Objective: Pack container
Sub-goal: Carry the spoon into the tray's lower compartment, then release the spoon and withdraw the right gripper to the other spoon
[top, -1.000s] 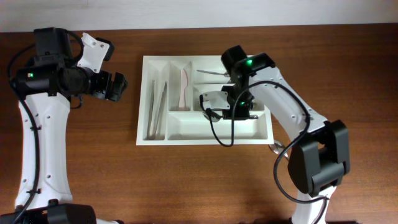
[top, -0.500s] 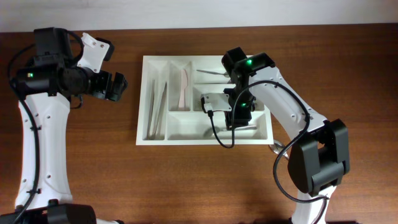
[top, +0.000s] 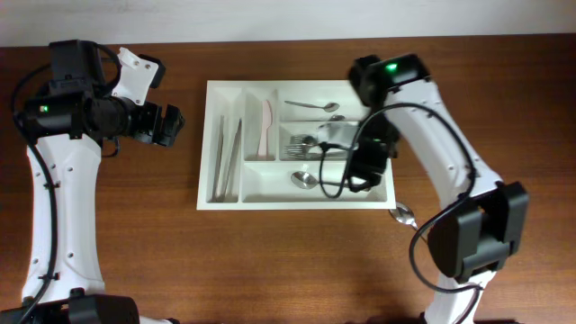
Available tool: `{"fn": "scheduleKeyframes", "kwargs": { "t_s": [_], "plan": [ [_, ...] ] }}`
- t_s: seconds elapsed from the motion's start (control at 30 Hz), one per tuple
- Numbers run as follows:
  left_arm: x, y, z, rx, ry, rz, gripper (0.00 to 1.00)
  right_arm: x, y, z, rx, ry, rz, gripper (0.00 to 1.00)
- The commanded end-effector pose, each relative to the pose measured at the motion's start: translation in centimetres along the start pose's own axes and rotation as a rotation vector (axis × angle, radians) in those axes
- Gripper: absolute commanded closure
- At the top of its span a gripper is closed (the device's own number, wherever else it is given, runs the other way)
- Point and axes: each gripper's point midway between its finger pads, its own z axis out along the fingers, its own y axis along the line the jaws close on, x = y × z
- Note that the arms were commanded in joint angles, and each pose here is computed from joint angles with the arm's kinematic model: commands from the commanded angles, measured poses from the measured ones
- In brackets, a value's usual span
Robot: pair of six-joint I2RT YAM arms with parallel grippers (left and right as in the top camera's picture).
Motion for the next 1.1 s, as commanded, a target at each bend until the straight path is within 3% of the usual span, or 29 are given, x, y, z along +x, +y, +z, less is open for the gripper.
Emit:
{"fn": "scheduleKeyframes", "kwargs": {
  "t_s": [0.0, 0.2, 0.37, 0.57, 0.9, 1.07],
  "plan": [
    [-0.5, -0.3, -1.0, -0.001, -0.030, 0.021, 0.01, 0.0, 0.5, -2.1, -0.064, -0.156, 0.115, 0.26],
    [-0.5, -0.3, -1.0, -0.001, -0.029, 0.021, 0.01, 1.6, 0.5, -3.8, -0.062, -0.213, 0.172, 0.22],
    [-0.5, -0.3, -1.0, -0.001, -0.029, 0.021, 0.01, 4.6, 2.8, -3.8, -0.006, -0.132, 0.144, 0.16],
    [-0.5, -0.3, -1.0, -0.001, -0.029, 0.021, 0.01, 8.9, 6.0, -0.1, -0.005, -0.139, 0.185, 0.16],
    [-0.5, -0.3, -1.0, -0.001, -0.029, 0.021, 0.01, 13.7, 5.7, 2.9, 0.163, -0.088, 0.242, 0.16],
    [-0.5, -0.3, -1.0, -0.001, -0.029, 0.021, 0.01, 15.9, 5.2, 4.3, 0.155, -0.058, 0.321, 0.08]
  ]
}}
